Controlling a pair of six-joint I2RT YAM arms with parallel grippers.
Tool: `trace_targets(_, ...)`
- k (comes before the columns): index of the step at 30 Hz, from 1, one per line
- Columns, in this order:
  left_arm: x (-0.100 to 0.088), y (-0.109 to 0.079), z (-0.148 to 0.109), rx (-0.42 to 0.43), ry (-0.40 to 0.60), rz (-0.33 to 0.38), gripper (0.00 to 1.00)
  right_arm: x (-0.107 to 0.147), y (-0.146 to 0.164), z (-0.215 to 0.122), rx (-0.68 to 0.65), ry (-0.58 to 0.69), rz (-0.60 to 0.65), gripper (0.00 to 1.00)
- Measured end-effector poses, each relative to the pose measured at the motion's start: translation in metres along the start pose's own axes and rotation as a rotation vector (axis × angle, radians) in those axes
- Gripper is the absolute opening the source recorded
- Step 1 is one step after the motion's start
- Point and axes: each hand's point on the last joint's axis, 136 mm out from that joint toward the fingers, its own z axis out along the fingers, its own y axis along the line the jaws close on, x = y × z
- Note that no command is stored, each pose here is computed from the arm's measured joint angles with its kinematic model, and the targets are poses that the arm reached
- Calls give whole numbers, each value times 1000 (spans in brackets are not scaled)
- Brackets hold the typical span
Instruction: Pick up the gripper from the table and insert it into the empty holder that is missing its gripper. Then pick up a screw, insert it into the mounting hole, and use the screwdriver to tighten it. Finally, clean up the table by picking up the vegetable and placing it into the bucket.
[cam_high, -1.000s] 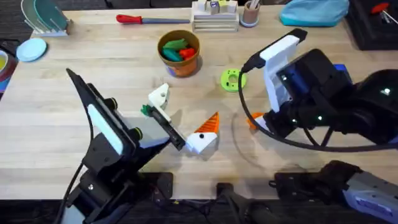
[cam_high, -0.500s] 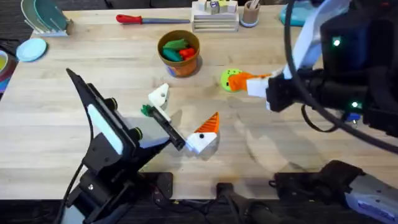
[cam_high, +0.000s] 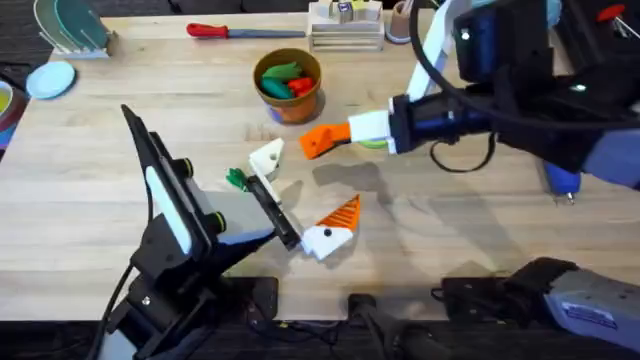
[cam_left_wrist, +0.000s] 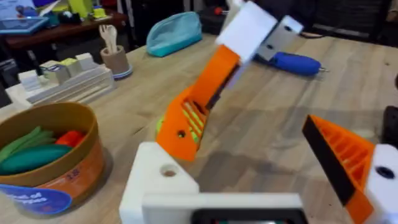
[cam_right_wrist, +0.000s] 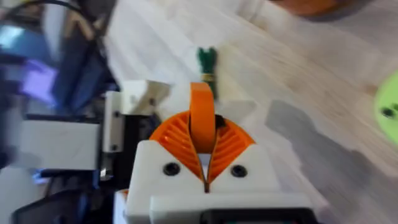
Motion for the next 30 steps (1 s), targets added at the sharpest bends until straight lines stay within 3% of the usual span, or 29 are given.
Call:
trace_targets(7, 0, -5, 0, 31, -1, -27, 993, 1, 29, 2, -219, 57, 44, 9)
trace_targets(30, 1, 2, 0, -12, 3, -64, 993, 12, 18, 20, -362, 191, 221, 9)
